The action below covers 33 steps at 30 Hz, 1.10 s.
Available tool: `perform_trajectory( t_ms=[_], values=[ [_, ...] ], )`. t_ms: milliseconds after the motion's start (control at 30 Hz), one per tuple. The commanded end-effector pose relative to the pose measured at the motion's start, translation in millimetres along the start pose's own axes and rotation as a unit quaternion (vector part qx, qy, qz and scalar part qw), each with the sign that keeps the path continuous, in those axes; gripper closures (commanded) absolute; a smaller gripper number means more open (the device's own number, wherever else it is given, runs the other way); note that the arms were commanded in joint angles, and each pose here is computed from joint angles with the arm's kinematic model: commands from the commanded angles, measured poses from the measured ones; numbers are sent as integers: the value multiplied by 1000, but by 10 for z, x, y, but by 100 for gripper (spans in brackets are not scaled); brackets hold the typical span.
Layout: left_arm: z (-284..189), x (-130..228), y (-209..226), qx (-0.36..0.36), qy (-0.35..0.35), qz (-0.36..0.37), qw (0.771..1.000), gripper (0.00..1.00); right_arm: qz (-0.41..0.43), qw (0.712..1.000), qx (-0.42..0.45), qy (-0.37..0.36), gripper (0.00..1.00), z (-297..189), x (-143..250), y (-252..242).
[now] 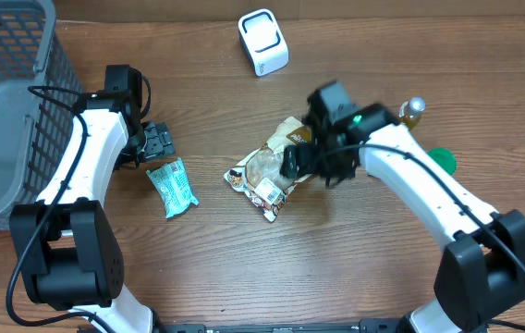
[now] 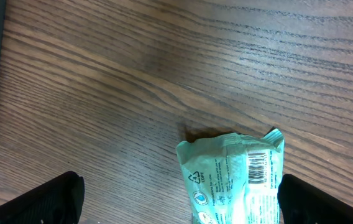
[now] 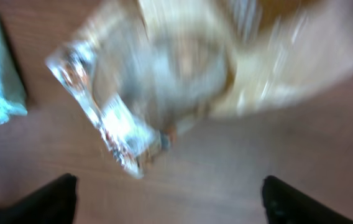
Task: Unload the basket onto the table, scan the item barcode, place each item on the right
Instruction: 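Lower the right gripper and grasp the snack pouch top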
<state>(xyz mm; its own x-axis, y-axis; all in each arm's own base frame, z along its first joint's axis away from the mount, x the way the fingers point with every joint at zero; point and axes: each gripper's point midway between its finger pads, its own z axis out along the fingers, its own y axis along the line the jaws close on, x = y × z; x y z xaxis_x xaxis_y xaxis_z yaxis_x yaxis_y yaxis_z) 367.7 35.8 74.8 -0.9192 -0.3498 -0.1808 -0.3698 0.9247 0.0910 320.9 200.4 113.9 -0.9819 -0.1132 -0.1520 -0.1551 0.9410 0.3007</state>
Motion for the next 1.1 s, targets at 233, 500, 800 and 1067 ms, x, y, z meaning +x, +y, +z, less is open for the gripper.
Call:
perform_trajectory(
  t_ms=[233,500,800,1067],
  values=[
    [-88,-17,21,1,-12,6,1000,0,-142,982,100,-77,0,212,-596,-342],
    [-88,-18,20,1,-12,6,1000,0,-146,987,63,-29,0,640,-483,-325],
    [-87,-17,22,1,-12,6,1000,1,-132,990,23,40,4,1081,-228,-336],
    [-88,-17,21,1,-12,6,1000,1,-126,990,26,60,54,1210,-156,-390]
  ],
)
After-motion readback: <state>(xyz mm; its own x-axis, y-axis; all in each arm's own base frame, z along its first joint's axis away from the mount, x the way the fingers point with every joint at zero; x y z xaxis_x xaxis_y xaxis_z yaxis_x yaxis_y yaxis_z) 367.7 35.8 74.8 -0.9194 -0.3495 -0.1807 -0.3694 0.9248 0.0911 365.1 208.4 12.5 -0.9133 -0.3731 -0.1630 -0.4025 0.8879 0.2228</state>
